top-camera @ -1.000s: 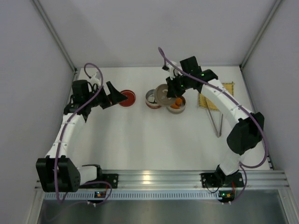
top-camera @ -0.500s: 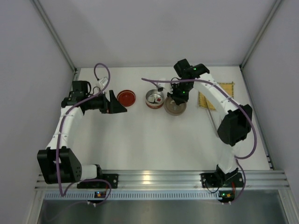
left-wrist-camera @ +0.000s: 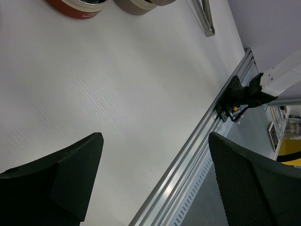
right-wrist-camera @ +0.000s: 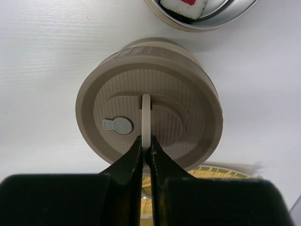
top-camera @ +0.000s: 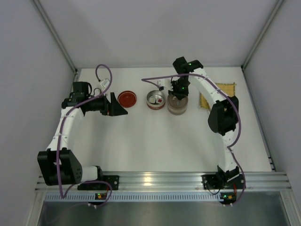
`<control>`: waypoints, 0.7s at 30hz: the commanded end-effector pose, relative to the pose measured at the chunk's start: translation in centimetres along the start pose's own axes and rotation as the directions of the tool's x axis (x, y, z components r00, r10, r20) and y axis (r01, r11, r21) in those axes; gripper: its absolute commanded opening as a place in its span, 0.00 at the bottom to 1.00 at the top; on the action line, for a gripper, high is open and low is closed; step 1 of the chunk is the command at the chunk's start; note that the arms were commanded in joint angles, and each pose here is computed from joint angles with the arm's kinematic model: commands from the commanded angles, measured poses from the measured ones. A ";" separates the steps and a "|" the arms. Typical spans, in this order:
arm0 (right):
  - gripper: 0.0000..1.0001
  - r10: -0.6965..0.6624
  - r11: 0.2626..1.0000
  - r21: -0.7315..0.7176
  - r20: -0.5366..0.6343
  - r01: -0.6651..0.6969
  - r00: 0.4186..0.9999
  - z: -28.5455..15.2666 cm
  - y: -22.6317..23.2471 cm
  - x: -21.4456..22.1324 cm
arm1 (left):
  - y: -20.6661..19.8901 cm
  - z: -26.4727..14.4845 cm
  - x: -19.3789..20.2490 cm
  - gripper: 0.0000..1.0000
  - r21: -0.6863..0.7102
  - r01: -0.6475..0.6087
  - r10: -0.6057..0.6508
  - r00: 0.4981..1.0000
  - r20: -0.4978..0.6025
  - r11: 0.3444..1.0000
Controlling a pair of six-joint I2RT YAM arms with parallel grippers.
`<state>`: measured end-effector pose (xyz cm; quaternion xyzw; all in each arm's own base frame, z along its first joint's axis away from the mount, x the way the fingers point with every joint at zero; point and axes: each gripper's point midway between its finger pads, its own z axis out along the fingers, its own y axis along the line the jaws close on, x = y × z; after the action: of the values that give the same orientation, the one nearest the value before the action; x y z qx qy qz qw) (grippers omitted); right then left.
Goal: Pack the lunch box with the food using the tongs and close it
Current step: Close the box lid on the packing box.
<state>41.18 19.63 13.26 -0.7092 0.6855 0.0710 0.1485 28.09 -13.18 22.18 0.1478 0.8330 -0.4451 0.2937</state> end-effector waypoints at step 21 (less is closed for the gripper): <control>0.00 -0.052 0.999 -0.007 0.025 0.052 0.998 1.1 -2.4 0.4 | -0.7 0.1 -0.1 0.98 0.040 -0.021 0.020 0.999 0.032 0.999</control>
<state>43.37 19.41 11.99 -0.7173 0.6772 0.0658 0.1502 27.72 -13.39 21.55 0.1345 0.8333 -0.4562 0.2816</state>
